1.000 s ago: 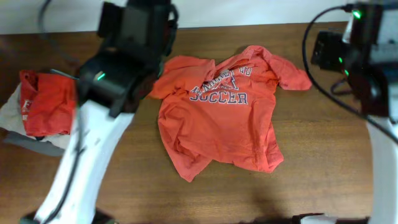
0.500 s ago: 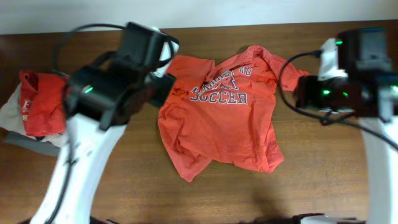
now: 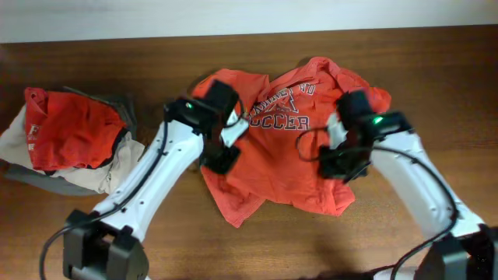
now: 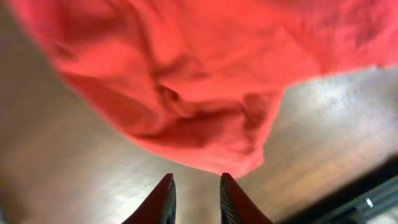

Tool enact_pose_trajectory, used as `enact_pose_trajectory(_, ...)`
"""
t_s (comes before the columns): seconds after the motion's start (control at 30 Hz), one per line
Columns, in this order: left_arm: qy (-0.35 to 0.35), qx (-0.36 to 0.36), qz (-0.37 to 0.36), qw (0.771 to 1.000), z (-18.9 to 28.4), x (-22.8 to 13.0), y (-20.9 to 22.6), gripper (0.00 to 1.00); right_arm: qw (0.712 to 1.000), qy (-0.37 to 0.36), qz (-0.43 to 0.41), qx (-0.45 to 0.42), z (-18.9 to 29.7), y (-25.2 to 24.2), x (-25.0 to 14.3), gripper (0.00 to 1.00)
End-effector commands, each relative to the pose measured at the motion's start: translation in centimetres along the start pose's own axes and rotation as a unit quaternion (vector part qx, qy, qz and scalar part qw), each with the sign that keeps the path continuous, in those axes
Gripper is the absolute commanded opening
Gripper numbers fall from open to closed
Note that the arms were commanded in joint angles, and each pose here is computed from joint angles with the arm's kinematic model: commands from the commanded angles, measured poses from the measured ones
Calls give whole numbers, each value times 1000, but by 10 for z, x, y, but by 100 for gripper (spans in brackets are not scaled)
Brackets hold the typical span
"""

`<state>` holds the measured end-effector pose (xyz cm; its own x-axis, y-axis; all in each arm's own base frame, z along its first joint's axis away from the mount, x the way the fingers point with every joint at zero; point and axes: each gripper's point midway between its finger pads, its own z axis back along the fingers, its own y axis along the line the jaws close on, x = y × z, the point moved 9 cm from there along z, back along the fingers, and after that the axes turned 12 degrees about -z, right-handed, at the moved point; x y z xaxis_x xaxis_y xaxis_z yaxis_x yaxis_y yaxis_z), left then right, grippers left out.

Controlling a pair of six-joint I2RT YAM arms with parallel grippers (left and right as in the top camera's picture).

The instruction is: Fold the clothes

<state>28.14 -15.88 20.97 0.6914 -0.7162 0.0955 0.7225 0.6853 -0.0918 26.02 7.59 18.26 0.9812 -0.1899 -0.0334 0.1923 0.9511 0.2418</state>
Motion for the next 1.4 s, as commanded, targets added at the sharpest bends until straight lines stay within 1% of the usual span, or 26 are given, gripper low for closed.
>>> enact_pose_trajectory(0.0, 16, -62, 16, 998, -23, -13, -11, 27, 999, 7, -26, -21, -20, -7, -10, 32)
enact_pose_trajectory(0.03, 21, -70, 18, 997, -29, -16, -12, 31, 999, 0, -32, -39, -25, -12, -10, 33)
enact_pose_trajectory(0.07, 26, -77, 24, 996, -33, -19, -13, 35, 998, -7, -39, -58, -27, -16, -10, 43)
enact_pose_trajectory(0.1, 31, -88, 30, 995, -37, -22, -16, 35, 996, -12, -46, -73, -28, -20, -10, 53)
enact_pose_trajectory(0.17, 39, -108, 36, 993, -42, -26, -19, 40, 995, -15, -47, -89, -27, -23, -10, 64)
enact_pose_trajectory(0.23, 48, -119, 50, 990, -48, -31, -22, 40, 994, -17, -47, -95, -27, -24, -10, 71)
enact_pose_trajectory(0.27, 54, -120, 58, 990, -51, -34, -22, 41, 994, -21, -47, -101, -27, -25, -9, 72)
enact_pose_trajectory(0.33, 68, -122, 77, 987, -57, -40, -25, 43, 992, -30, -46, -117, -26, -28, -8, 81)
enact_pose_trajectory(0.47, 96, -124, 103, 982, -73, -52, -33, 49, 990, -34, -46, -128, -26, -29, -7, 85)
enact_pose_trajectory(0.63, 99, -118, 141, 978, -95, -62, -36, 51, 990, -33, -47, -126, -26, -29, -7, 87)
enact_pose_trajectory(0.77, 91, -115, 153, 977, -104, -64, -36, 49, 992, -26, -51, -113, -29, -28, -9, 87)
enact_pose_trajectory(0.8, 88, -113, 152, 978, -106, -64, -35, 45, 993, -24, -51, -106, -31, -27, -10, 86)
enact_pose_trajectory(0.83, 87, -113, 152, 978, -106, -64, -35, 38, 993, -24, -51, -101, -32, -27, -10, 84)
enact_pose_trajectory(0.87, 83, -113, 151, 979, -106, -63, -35, 25, 994, -24, -51, -95, -34, -26, -9, 82)
enact_pose_trajectory(0.93, 82, -109, 150, 979, -107, -63, -34, 10, 994, -24, -58, -87, -38, -26, -10, 71)
enact_pose_trajectory(0.97, 83, -105, 150, 980, -107, -63, -33, 4, 995, -22, -57, -80, -40, -26, -11, 67)
enact_pose_trajectory(1.0, 83, -103, 150, 980, -107, -63, -33, 1, 995, -19, -57, -74, -42, -26, -12, 65)
enact_pose_trajectory(1.1, 87, -104, 151, 979, -106, -64, -34, 1, 996, -10, -58, -64, -49, -27, -16, 64)
enact_pose_trajectory(1.2, 87, -104, 151, 979, -101, -65, -35, 1, 996, -11, -58, -64, -56, -30, -18, 50)
enact_pose_trajectory(1.23, 86, -104, 150, 979, -97, -66, -35, 1, 996, -13, -58, -63, -58, -31, -18, 41)
enact_pose_trajectory(1.27, 84, -102, 150, 980, -93, -67, -36, 1, 996, -17, -57, -63, -59, -31, -18, 29)
enact_pose_trajectory(1.3, 81, -101, 149, 980, -88, -67, -36, 1, 996, -23, -56, -68, -59, -31, -16, 20)
enact_pose_trajectory(1.33, 79, -100, 148, 981, -82, -68, -37, 1, 995, -33, -56, -79, -58, -33, -14, 11)
enact_pose_trajectory(1.37, 75, -100, 148, 981, -76, -69, -38, 1, 993, -44, -57, -91, -55, -35, -11, 6)
